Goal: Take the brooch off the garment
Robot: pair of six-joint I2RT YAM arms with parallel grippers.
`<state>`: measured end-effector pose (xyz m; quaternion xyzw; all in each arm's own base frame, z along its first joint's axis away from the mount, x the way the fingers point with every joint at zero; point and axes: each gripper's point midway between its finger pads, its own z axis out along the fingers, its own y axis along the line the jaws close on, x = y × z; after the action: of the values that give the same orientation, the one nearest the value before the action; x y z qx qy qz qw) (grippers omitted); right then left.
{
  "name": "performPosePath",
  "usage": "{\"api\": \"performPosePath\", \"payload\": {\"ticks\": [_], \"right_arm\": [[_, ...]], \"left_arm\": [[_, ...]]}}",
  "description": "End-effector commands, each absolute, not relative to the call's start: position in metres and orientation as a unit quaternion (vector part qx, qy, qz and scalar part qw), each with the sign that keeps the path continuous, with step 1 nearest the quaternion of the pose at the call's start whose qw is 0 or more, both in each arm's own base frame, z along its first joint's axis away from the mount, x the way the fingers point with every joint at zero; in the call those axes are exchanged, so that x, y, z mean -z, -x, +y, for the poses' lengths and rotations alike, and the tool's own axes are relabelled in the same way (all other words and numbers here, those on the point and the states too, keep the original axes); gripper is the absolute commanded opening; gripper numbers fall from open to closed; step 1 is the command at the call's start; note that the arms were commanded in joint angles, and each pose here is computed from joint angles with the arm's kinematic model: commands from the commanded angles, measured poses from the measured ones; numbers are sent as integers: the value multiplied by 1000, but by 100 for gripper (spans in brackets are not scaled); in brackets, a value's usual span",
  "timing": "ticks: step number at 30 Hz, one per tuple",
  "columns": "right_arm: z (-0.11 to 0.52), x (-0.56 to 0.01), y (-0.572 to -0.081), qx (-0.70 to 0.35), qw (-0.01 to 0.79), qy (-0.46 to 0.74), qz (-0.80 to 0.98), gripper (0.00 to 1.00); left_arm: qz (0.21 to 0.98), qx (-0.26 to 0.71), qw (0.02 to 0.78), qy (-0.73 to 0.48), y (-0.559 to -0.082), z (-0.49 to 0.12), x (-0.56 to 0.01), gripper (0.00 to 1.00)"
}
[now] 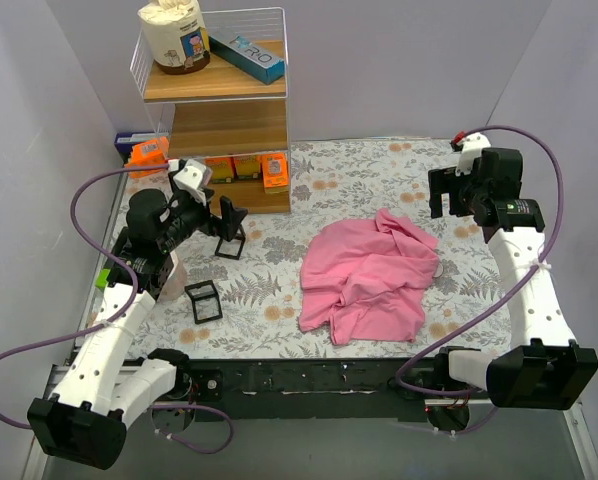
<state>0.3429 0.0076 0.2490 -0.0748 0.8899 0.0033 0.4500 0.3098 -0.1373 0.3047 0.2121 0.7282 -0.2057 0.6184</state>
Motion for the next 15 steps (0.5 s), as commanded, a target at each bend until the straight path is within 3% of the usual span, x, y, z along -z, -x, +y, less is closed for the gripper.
{"api": "performPosePath", "payload": {"ticks": [1, 6, 10, 15], "right_arm": [[20, -267, -340, 5, 481, 222, 848, 98], [35, -227, -311, -8, 427, 399, 812, 93], [35, -189, -292, -23, 355, 481, 801, 76], [28, -145, -275, -24, 300, 538, 787, 74]], "left_arm": [[726, 228, 605, -235, -299, -145, -296, 98], [702, 294, 550, -344, -273, -175, -282, 98], [715, 350, 452, -401, -275, -199, -247, 98], [700, 351, 405, -472, -273, -236, -216, 93]]}}
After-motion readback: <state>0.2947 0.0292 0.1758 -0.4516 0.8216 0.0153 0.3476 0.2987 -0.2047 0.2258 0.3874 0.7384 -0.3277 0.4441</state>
